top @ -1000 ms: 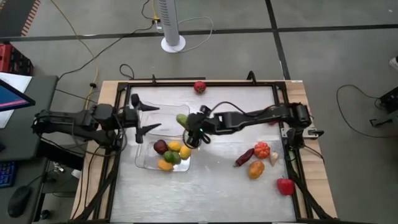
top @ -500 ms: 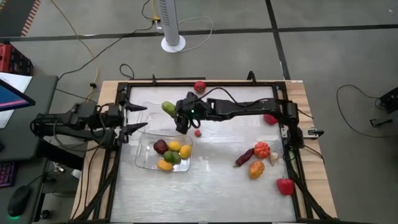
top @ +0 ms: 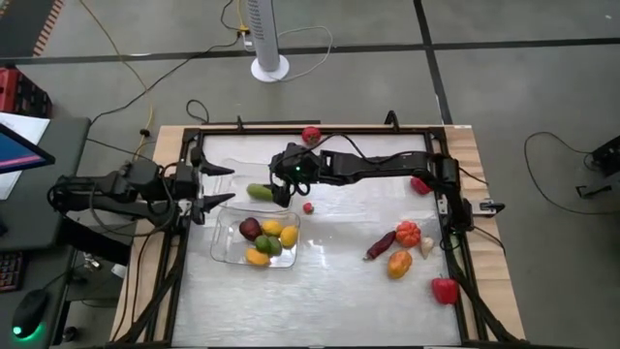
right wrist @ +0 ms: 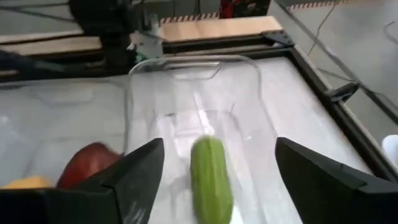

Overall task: Sort produce into baskets
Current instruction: Put the red strawberry into the bottom transparent bin

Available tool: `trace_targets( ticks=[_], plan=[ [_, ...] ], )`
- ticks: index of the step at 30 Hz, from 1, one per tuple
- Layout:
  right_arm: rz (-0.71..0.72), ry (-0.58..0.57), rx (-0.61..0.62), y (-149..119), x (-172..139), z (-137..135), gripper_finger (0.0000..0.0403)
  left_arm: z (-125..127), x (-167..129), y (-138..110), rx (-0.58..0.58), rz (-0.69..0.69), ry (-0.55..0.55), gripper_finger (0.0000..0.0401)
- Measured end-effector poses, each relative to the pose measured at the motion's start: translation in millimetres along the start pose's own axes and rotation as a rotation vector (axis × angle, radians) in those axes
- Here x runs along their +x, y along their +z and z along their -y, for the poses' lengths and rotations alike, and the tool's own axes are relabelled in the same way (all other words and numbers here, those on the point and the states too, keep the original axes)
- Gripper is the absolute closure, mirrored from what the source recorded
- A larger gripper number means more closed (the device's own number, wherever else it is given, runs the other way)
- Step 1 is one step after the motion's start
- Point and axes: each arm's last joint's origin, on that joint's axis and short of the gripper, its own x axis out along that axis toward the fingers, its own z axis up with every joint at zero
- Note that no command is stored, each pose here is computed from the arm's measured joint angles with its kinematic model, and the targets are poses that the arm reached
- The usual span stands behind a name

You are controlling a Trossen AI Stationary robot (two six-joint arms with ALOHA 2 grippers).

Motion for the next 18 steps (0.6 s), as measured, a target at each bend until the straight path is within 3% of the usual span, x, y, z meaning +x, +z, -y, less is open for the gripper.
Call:
trace_targets(
  ticks=[10,18],
  plan=[
    [-0.235,-0.210,-0.093,-6.2,-43.5,-24.7,0.0060,0.4,0.4,-0.3,-0.004,-0.003,-0.009,0.0126],
    [-0.359,-0.223,-0.090,-63.1,-59.2,-42.7,0.0073,0.6,0.6,-3.7,-0.032,-0.039,-0.010,0.0126]
  ],
)
